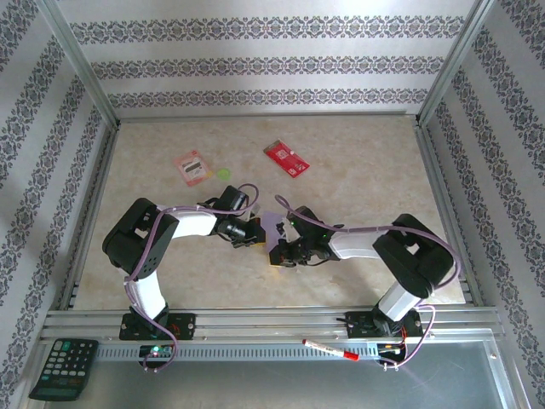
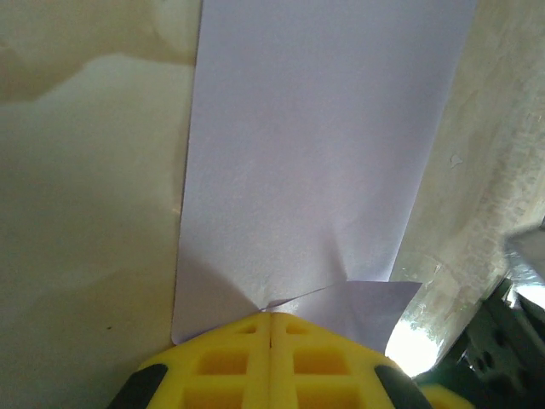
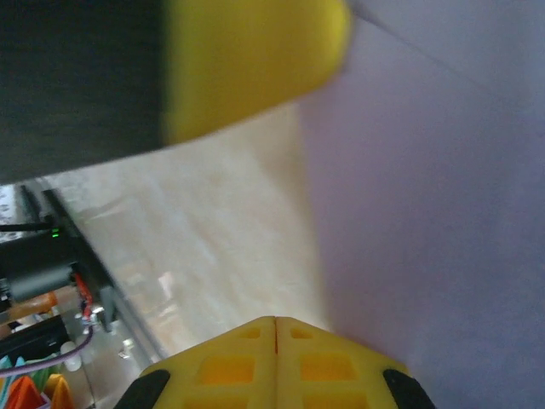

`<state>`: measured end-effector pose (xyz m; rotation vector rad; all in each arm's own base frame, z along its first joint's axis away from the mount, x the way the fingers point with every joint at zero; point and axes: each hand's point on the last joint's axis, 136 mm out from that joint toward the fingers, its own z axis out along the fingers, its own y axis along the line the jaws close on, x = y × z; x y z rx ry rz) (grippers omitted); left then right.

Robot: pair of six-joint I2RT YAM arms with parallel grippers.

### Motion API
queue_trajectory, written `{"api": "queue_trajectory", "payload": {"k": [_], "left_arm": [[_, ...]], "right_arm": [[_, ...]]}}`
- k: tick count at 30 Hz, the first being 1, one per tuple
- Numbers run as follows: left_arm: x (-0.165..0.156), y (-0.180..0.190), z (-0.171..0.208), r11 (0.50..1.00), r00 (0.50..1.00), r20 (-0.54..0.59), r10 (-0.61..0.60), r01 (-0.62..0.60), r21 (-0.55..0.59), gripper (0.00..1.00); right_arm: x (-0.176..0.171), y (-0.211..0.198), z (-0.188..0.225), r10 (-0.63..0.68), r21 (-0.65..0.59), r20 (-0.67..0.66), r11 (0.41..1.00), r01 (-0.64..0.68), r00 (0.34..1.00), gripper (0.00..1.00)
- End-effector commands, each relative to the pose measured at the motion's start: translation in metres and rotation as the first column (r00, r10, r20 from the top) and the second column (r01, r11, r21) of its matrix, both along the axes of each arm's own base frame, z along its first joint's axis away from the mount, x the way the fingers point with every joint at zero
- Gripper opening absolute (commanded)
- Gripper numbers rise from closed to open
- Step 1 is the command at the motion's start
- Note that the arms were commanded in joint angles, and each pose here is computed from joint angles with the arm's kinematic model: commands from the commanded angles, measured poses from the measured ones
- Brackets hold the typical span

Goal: Fold a paper plane with a square sheet of paper (pick it up from the middle)

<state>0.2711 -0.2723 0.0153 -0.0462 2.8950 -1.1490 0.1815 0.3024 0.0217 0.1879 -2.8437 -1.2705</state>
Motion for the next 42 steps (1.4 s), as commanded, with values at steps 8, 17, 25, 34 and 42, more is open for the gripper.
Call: {"api": "queue_trajectory", "payload": {"k": [8, 17, 25, 34, 42], "left_arm": [[-0.025, 0.039, -0.046, 0.978, 0.993, -0.112, 0.042, -0.019, 0.206, 0.0], [-0.025, 0.039, -0.047, 0.978, 0.993, -0.115, 0.038, -0.014, 0.21, 0.0], [-0.024, 0.038, -0.045, 0.978, 0.993, -0.112, 0.039, -0.015, 0.206, 0.0], [-0.021, 0.035, -0.041, 0.981, 0.994, -0.107, 0.038, -0.017, 0.194, 0.0], [-0.007, 0.019, -0.014, 0.991, 0.996, -0.08, 0.031, -0.021, 0.129, 0.01]], "right_arm": [[-0.036, -0.034, -0.025, -0.007, -0.061, -0.046, 0.998, 0.005, 0.999, 0.0], [-0.029, -0.029, 0.011, -0.026, 0.006, 0.009, 1.0, 0.026, 1.0, 0.0], [-0.005, -0.008, 0.026, -0.019, 0.043, 0.044, 0.999, 0.017, 0.999, 0.0], [-0.006, -0.016, -0.009, -0.012, -0.009, -0.003, 1.0, 0.012, 1.0, 0.0], [-0.019, -0.033, -0.03, -0.02, -0.055, -0.039, 0.998, 0.017, 0.999, 0.0]]}}
